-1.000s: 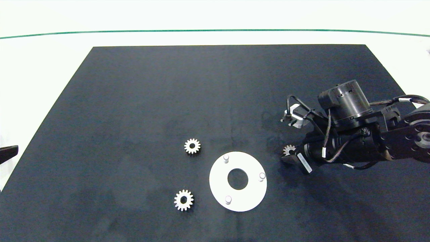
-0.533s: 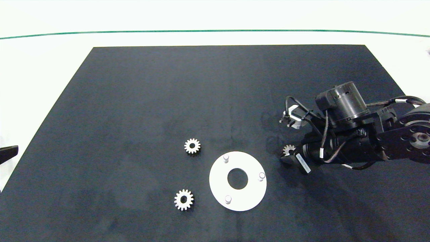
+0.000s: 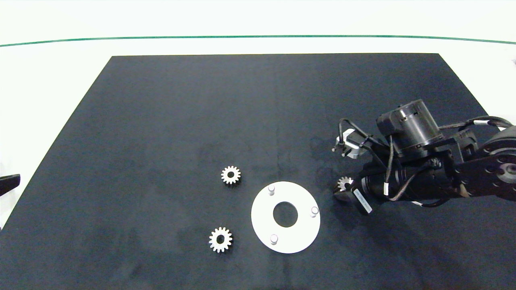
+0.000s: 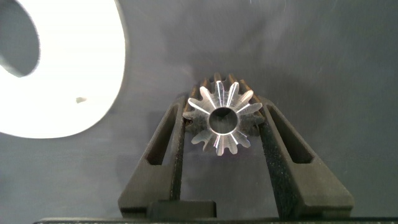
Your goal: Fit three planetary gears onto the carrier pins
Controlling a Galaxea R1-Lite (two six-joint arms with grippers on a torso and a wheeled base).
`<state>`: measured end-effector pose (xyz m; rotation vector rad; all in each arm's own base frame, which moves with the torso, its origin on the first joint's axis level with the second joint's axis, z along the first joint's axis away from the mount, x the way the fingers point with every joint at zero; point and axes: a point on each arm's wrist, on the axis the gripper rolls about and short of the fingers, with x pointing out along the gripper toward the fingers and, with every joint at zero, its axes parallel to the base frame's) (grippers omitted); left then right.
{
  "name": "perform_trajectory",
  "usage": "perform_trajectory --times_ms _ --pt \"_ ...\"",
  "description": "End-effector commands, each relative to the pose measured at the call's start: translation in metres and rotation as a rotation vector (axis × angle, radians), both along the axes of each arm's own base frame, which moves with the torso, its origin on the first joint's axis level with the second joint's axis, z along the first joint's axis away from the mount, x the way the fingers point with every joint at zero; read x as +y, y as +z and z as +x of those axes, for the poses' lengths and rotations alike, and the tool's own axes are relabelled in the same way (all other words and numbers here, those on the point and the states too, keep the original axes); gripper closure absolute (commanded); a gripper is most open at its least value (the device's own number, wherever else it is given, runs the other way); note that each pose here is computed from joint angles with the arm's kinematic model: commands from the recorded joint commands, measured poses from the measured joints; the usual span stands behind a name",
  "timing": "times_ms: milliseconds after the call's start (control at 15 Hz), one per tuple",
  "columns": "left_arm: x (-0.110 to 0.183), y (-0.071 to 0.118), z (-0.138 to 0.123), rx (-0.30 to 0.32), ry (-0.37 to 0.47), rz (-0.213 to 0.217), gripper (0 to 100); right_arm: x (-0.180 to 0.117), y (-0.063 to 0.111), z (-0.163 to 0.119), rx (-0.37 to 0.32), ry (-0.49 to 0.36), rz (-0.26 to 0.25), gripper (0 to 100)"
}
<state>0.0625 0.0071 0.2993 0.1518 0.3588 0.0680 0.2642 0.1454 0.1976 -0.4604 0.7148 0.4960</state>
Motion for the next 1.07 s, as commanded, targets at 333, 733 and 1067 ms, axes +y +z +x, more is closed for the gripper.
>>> perform_trajectory --times_ms 333,733,1067 --pt "0.0 -0.001 0.0 0.003 0.0 0.001 0 0.029 0.037 -0.075 -0.082 0.187 -0.001 93" --pt "0.0 -0.001 -0.002 0.004 0.0 0.0 0 0.062 0.018 -0.055 -0.029 0.195 -0.02 93" --pt "0.0 -0.001 -0.002 0.004 0.0 0.002 0 0.067 0.011 -0.05 -0.011 0.194 -0.034 93"
